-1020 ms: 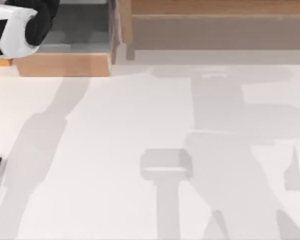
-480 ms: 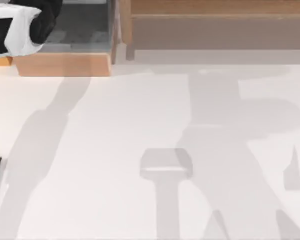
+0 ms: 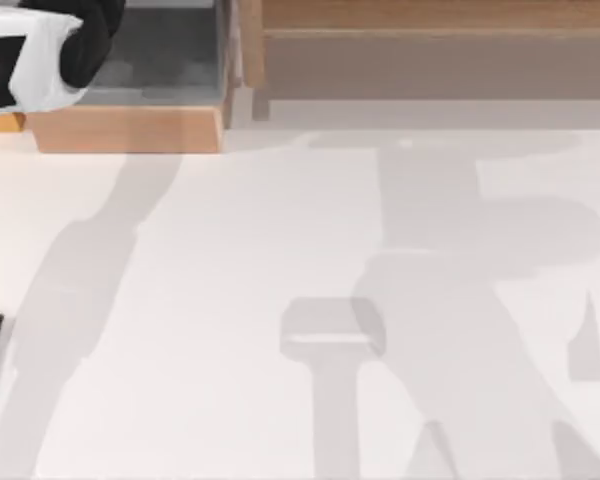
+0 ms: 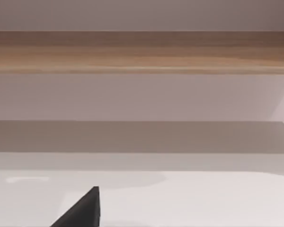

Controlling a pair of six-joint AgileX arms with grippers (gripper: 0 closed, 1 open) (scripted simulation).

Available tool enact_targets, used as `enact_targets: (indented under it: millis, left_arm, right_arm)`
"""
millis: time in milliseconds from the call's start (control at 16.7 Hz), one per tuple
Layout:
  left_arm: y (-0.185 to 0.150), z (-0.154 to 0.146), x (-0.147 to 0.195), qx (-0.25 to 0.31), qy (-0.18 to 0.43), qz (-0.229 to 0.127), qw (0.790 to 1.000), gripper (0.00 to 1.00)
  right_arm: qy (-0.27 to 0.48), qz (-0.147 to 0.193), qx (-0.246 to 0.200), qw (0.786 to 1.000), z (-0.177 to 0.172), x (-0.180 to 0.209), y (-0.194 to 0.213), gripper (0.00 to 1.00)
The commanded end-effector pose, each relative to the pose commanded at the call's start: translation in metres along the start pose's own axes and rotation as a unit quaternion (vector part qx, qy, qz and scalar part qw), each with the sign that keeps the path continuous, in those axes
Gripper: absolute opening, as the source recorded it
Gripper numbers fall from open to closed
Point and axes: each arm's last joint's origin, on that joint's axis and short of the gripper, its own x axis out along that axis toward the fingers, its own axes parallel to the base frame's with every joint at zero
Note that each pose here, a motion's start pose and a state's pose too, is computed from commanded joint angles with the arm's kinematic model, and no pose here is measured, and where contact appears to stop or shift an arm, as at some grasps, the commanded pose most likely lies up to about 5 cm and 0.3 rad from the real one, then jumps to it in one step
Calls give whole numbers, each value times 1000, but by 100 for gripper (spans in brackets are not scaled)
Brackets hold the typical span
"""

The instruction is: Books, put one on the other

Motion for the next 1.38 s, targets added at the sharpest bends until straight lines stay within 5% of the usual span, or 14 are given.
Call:
enact_targets:
  millis: [180,720,1080,1260,1380]
  left_arm:
    - [0,0,0,0,0,0,1000,0]
    - [0,1,-1,0,0,0,1000,0]
    - [12,45,-18,-16,4,26,1000,0]
    - [28,26,-9,-7,26,63,998,0]
    - [27,12,-6,-5,26,56,998,0]
  right_arm:
    - [0,0,0,1000,0,0,0,100]
    - [0,0,0,1000,0,0,0,100]
    - [0,0,0,1000,0,0,0,100]
    - [0,0,0,1000,0,0,0,100]
    - [0,0,0,1000,0,0,0,100]
